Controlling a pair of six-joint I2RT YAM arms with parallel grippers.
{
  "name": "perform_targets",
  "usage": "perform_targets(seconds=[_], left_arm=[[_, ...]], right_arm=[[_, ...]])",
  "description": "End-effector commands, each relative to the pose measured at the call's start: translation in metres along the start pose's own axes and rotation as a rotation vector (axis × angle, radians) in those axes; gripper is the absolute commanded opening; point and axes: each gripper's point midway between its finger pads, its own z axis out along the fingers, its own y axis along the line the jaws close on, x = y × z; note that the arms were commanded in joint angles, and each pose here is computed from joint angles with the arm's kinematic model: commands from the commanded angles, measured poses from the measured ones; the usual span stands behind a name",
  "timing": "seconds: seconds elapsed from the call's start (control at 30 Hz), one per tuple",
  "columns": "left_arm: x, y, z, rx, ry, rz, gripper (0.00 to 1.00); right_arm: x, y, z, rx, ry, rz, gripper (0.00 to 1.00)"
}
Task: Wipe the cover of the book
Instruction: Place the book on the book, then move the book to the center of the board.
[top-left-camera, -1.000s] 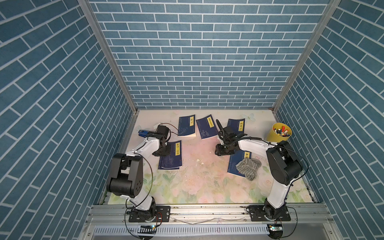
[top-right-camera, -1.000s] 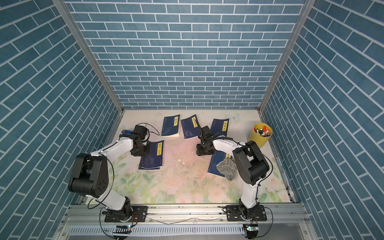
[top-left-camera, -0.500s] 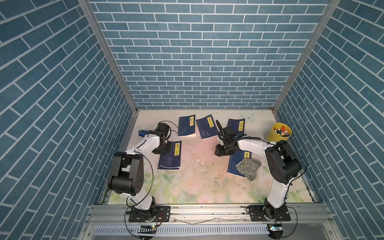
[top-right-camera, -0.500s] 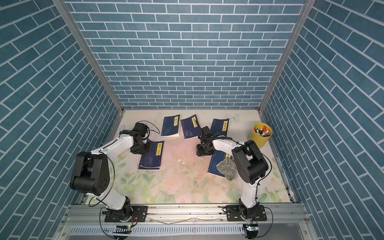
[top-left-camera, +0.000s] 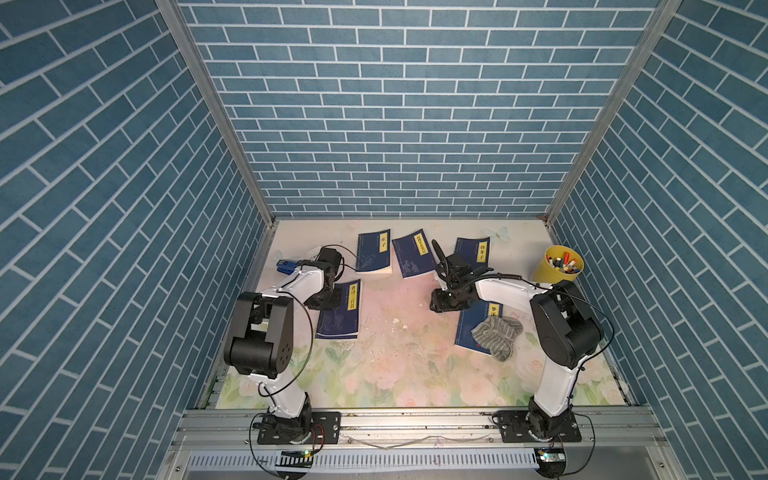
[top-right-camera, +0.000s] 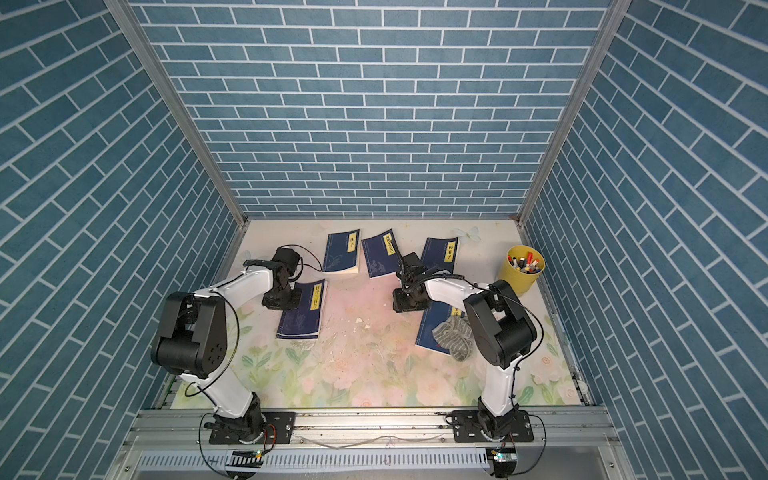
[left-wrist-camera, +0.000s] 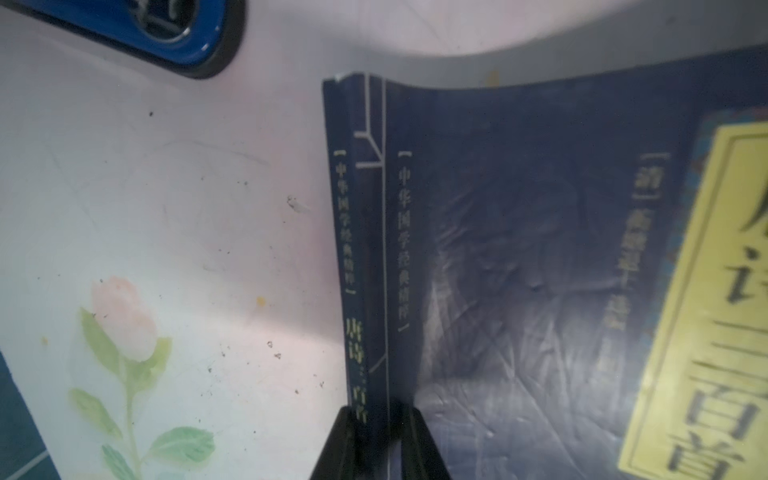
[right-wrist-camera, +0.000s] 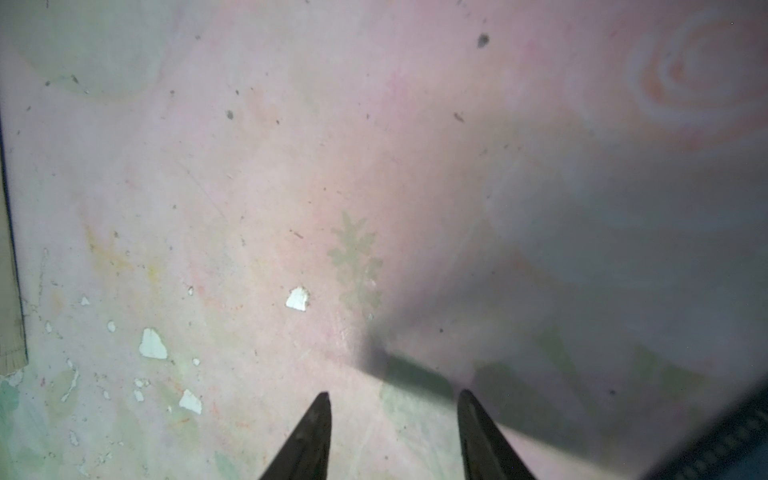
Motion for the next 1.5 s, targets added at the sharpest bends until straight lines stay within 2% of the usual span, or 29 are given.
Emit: perform_targets(seconds=[0.0, 0.13, 0.33, 0.5, 0.6, 0.73, 0.83, 0.93, 1.07, 1.27, 1.47], left_arm=[[0.016, 0.018, 0.015, -0.11, 0.073, 0.014, 0.27], [0.012, 0.023, 0.01, -0.137, 0.052, -0.003, 0.43], [-0.006, 0.023, -0.004, -0.117, -0.031, -0.056, 0.51], [-0.041, 0.013, -0.041, -0.004, -0.21, -0.152, 0.55], [-0.06, -0.003, -0.072, 0.13, -0.351, -0.205, 0.59], [-0.069, -0.039, -0.104, 0.308, -0.504, -0.227, 0.66], [-0.064, -0.071, -0.113, 0.397, -0.552, -0.214, 0.69], [-0.055, -0.105, -0.116, 0.431, -0.562, -0.17, 0.69], [-0.045, -0.163, -0.129, 0.559, -0.591, -0.103, 0.71], [-0.034, -0.234, -0.128, 0.63, -0.558, 0.0, 0.71], [-0.021, -0.281, -0.115, 0.67, -0.512, 0.061, 0.71]], right_arm=[[0.002, -0.001, -0.005, -0.003, -0.001, -0.026, 0.5], [0.002, 0.0, -0.007, -0.003, -0.007, -0.028, 0.5], [0.003, -0.001, -0.018, 0.007, -0.016, -0.032, 0.5], [0.003, -0.007, -0.045, 0.065, -0.044, -0.042, 0.5], [0.006, -0.023, -0.063, 0.146, -0.051, -0.016, 0.51], [0.017, -0.061, -0.086, 0.236, -0.063, 0.096, 0.53], [0.032, -0.084, -0.105, 0.257, -0.094, 0.19, 0.56], [0.051, -0.106, -0.119, 0.275, -0.114, 0.298, 0.61], [0.079, -0.126, -0.124, 0.315, -0.093, 0.393, 0.66], [0.107, -0.146, -0.112, 0.333, -0.079, 0.509, 0.71], [0.117, -0.142, -0.09, 0.27, -0.024, 0.533, 0.7]])
